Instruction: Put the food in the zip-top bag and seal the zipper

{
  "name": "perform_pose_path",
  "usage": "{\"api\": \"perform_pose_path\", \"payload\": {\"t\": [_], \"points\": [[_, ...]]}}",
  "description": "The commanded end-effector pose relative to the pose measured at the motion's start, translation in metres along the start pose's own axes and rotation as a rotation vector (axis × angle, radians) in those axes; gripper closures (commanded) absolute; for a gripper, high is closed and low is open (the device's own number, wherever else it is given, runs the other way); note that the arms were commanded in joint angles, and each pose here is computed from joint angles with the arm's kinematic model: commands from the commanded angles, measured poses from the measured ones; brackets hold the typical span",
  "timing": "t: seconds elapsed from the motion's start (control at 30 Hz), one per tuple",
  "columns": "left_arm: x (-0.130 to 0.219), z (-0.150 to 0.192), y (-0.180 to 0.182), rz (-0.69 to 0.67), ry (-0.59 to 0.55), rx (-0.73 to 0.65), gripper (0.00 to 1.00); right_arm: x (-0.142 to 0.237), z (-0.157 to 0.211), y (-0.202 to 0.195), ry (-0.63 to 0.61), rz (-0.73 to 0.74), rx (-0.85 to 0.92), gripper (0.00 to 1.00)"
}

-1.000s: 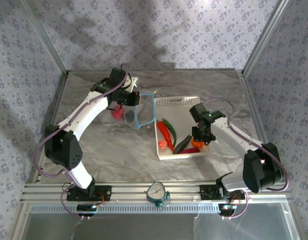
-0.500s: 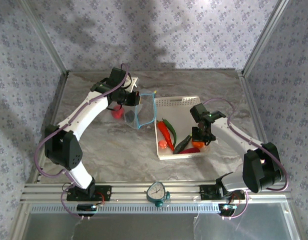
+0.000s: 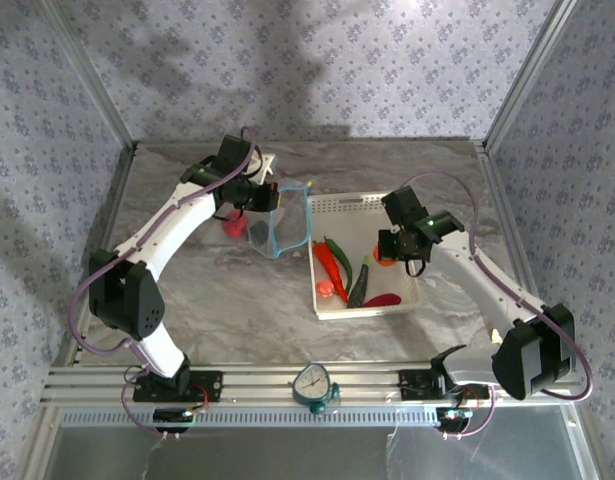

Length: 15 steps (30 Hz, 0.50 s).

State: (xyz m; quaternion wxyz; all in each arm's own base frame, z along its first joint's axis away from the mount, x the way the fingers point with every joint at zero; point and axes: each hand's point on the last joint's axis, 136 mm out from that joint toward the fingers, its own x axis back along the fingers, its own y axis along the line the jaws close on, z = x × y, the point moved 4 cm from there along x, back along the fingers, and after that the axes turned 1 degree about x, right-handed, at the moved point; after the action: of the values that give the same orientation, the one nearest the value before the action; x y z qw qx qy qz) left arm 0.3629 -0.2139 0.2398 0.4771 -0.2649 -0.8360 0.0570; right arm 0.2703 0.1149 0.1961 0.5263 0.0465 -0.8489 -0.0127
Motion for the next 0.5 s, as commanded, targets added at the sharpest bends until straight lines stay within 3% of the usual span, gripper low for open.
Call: {"api": "perform_pose_path", "payload": {"t": [0.0,0.2,0.47], "points": [[0.002,-0.008,-0.003,0.022,-0.020,-0.012,0.99,0.021,-0.019,0.017,-0.077,-0.069,0.047,1.00],[-0.001,-0.008,-0.004,0.032,-0.013,-0.003,0.99,0.053,-0.057,0.065,-0.201,-0.210,0.129,1.00],[0.002,-0.012,-0.006,0.039,-0.024,-0.005,0.99,0.053,-0.084,0.135,-0.236,-0.406,0.222,1.00]]}}
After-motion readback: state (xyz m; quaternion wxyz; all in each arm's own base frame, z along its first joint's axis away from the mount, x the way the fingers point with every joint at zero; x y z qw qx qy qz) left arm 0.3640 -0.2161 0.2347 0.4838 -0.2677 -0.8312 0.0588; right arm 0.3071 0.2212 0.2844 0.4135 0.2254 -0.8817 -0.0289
